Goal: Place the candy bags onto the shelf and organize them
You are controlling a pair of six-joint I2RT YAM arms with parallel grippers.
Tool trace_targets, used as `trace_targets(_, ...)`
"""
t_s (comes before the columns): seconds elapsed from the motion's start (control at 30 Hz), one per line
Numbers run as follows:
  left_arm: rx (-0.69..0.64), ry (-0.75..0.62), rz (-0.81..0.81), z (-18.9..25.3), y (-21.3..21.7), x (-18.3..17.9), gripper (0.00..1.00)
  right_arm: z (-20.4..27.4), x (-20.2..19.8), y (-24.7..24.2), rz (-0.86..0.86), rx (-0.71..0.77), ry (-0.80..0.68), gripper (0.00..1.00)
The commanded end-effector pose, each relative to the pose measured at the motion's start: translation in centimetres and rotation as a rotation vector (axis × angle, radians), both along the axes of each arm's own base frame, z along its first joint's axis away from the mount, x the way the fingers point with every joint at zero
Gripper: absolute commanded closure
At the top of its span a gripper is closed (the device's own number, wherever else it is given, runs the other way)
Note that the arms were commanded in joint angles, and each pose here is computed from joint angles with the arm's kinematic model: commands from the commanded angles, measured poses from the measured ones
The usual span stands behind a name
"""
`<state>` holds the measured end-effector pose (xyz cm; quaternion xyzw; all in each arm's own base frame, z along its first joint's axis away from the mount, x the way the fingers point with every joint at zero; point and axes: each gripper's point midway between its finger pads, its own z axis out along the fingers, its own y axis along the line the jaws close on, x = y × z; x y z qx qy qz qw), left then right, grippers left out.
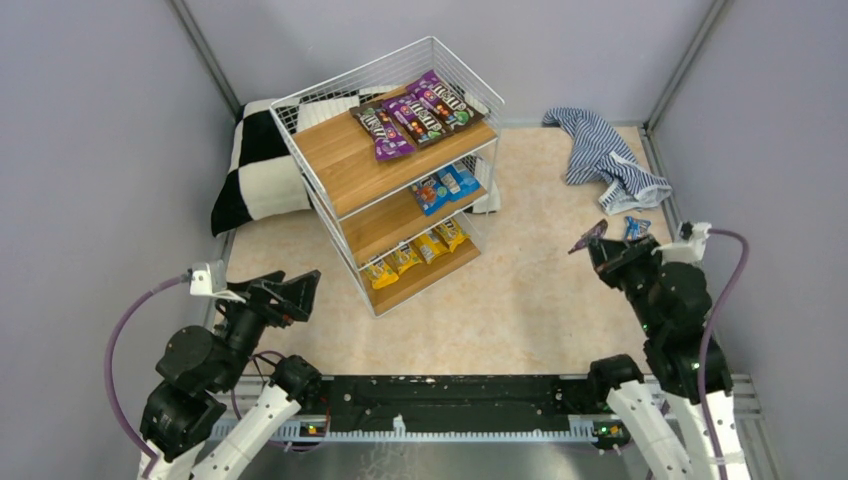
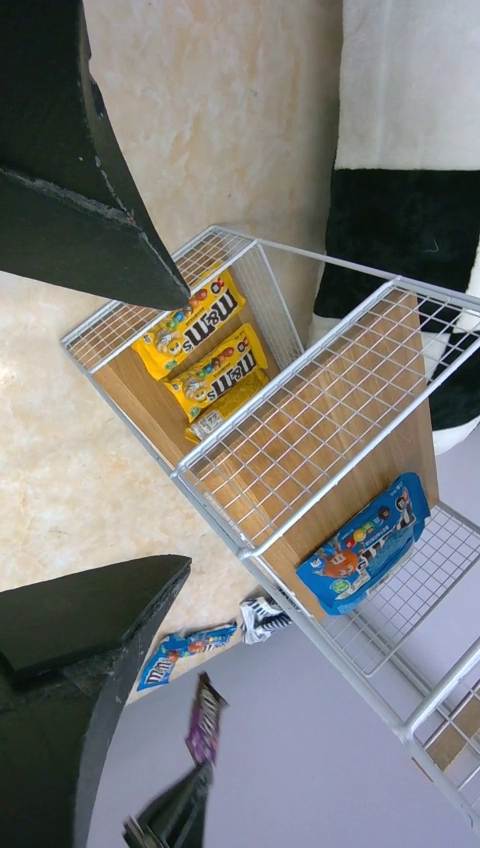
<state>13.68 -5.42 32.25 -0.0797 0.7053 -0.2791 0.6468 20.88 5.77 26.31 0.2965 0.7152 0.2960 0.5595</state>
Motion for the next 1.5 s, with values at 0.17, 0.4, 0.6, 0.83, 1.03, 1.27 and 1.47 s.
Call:
trace_targets(0.17,-0.035,-0.046,-0.028,1.8,-0.5,-0.2,0.02,19.4,-0.2,7.6,0.467,-0.048,-0.383,1.00)
trace_targets(0.4,-0.037,-0.050,-0.021,1.7,-0.2,-0.4,0.02,32.0,-4.1,9.0,0.598,0.000,-0.664,1.00)
trace_targets(0.6,-0.041,-0.049,-0.033,1.7,-0.6,-0.2,0.02,38.8,-7.1,10.9,0.804,0.203,-0.828,1.00)
trace_targets(0.83,-0.063,-0.027,-0.050,1.0,-1.2,0.1,0.02,41.3,-4.4,13.7,0.861,0.416,-0.799,1.00)
trace_targets(1.03,-0.078,-0.026,-0.035,1.2,-0.7,-0.3,0.02,41.1,-2.5,21.3,0.925,0.489,-0.723,1.00)
trace_targets(1.27,-0.084,-0.028,-0.008,1.6,0.3,-0.9,0.02,39.2,-2.3,30.5,0.921,0.546,-0.658,1.00)
trace_targets(1.47,-0.077,-0.032,0.003,1.6,0.8,-1.3,0.02,35.8,-1.0,35.5,0.894,0.589,-0.517,1.00)
